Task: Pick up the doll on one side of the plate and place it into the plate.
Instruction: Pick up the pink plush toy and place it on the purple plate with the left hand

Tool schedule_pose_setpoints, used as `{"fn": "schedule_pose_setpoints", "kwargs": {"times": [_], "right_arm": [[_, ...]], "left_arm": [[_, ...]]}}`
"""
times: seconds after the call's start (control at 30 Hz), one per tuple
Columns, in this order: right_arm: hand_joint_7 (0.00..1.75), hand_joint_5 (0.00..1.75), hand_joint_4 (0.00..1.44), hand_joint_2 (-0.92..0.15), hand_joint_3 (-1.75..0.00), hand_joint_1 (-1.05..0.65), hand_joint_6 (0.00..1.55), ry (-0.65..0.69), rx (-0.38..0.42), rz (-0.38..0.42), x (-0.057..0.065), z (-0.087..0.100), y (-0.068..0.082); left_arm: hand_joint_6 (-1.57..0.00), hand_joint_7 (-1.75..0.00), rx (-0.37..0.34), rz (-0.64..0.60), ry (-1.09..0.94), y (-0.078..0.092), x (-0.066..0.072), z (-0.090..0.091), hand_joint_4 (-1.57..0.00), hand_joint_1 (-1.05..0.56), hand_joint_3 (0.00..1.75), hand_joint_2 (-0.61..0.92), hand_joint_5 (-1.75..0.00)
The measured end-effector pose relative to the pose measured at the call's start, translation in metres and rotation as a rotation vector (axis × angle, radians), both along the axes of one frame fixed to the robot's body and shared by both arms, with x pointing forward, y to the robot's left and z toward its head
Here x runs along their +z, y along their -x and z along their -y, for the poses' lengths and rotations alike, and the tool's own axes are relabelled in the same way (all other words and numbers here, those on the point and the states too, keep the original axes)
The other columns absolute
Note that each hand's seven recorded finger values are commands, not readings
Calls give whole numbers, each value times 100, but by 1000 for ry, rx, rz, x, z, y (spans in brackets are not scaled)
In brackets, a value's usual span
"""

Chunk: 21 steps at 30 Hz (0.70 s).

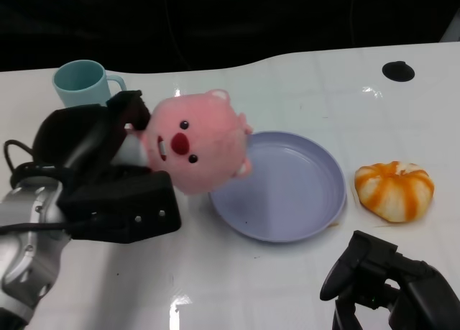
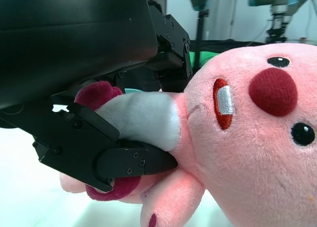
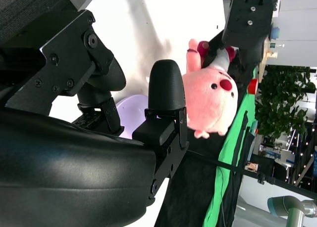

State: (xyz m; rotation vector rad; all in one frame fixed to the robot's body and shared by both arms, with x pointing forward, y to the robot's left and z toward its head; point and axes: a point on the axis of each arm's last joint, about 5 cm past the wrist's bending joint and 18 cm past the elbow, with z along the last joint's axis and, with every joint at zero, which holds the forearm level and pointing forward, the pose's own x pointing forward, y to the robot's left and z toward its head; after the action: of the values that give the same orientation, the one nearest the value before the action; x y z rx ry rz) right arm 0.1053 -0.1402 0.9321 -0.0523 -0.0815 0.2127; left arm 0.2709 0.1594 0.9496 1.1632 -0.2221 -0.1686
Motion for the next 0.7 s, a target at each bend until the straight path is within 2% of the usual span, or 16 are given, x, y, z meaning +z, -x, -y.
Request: {"fn": "schedule_pose_setpoints", "kwargs": {"times": [0.13,0.27,0.4,0.43,0.47,0.5,0.57,0.7], "right_arm": [[155,175,71,-39,-140,8,62,-1,3,-1,0,-1,0],[155,175,71,-39,-140,9,62,-4,6,-3,0,-1,1],[155,175,71,-39,-139,8,62,-5,9,-6,0,-2,1],[155,175,71,-39,-139,8,62,-6,10,-7,-1,-3,1],[154,175,71,-39,-139,7,62,-6,10,-7,-1,-3,2],[154,175,71,-39,-139,7,62,-6,10,-7,-1,-3,2],[154,175,71,-39,-139,7,63,-6,9,-8,-1,-2,2],[154,175,71,-39,-139,8,63,-8,11,-8,0,-2,1]], "left_arm": [[-64,-175,-65,-9,19,-2,3,23,-91,-23,77,61,-175],[-68,-175,-122,19,23,-7,11,42,-92,-22,84,58,-175],[-70,-175,-164,-12,25,-11,6,58,-93,-24,93,54,-175],[-73,-154,-172,-24,26,-12,4,61,-93,-25,94,55,-175],[-77,-145,-175,-36,26,-13,2,64,-92,-25,92,56,-175],[-76,-147,-180,-47,23,-14,1,67,-91,-25,91,56,-175],[-71,-168,-185,-65,15,-17,0,71,-92,-24,93,55,-175],[-75,-174,-203,-82,13,-20,-3,79,-93,-22,102,51,-175]]}}
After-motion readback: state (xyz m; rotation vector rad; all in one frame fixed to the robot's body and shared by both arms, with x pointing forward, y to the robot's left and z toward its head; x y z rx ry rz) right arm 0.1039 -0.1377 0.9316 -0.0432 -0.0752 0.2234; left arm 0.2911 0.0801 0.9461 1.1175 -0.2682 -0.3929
